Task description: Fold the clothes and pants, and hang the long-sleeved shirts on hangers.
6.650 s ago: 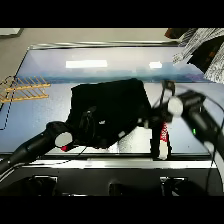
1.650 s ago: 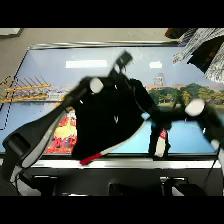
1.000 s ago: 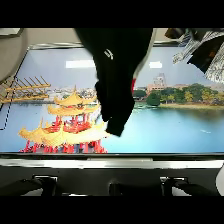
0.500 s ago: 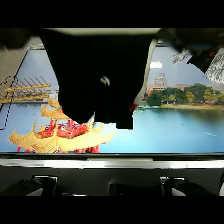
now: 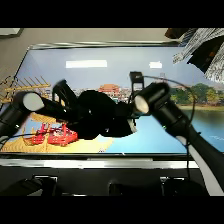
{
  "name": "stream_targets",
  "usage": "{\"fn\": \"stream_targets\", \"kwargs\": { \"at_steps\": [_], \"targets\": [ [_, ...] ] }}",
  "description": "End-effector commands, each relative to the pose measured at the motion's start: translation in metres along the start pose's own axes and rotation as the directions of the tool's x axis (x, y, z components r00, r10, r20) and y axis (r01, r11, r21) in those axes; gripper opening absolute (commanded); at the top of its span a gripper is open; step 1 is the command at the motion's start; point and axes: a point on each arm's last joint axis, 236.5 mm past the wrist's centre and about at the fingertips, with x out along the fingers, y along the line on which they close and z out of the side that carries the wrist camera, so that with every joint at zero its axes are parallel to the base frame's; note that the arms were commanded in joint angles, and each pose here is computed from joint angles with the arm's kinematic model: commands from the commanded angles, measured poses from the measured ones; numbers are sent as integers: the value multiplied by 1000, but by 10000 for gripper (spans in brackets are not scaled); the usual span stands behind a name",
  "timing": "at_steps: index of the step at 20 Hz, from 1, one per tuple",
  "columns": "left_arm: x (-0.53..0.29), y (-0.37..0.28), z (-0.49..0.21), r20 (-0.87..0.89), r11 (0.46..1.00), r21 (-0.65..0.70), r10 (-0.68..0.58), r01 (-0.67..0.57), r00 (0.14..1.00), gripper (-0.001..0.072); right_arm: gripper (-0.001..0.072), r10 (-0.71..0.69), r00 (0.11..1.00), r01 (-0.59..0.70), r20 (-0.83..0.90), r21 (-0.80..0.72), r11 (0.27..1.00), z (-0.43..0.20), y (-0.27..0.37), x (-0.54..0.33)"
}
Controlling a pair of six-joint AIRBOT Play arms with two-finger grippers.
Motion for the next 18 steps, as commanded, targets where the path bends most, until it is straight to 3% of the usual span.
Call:
{"fn": "stream_targets", "kwargs": {
  "at_steps": [1, 7, 12, 13, 15, 16, 18],
  "targets": [
    [46, 30, -47, -120, 995, -90, 28, -39, 992, 25, 29, -59, 998, 60, -27, 36, 998, -44, 15, 30],
    [30, 52, -56, -45, 993, -85, 83, -87, 996, 25, 29, -250, 968, 250, -12, 58, 966, -72, -8, 33],
    [30, 36, -28, 73, 996, -83, 21, -15, 997, 36, 29, -86, 996, 92, -37, 245, 965, -32, -19, 48],
    [29, 33, -22, 97, 996, -85, 9, 0, 995, 127, 29, -25, 998, 36, -50, 232, 972, -30, -12, 48],
    [22, 30, -5, 156, 996, -91, -7, 22, 988, 517, 29, 35, 996, -21, -79, 172, 985, -34, -1, 47],
    [11, 35, 9, 192, 994, -106, -4, 25, 981, 622, 30, 47, 994, -32, -97, 152, 988, -40, 3, 46],
    [-28, 64, 41, 283, 989, -145, 40, 2, 958, 684, 30, 64, 992, -48, -110, 138, 989, -45, 7, 42]
  ]
}}
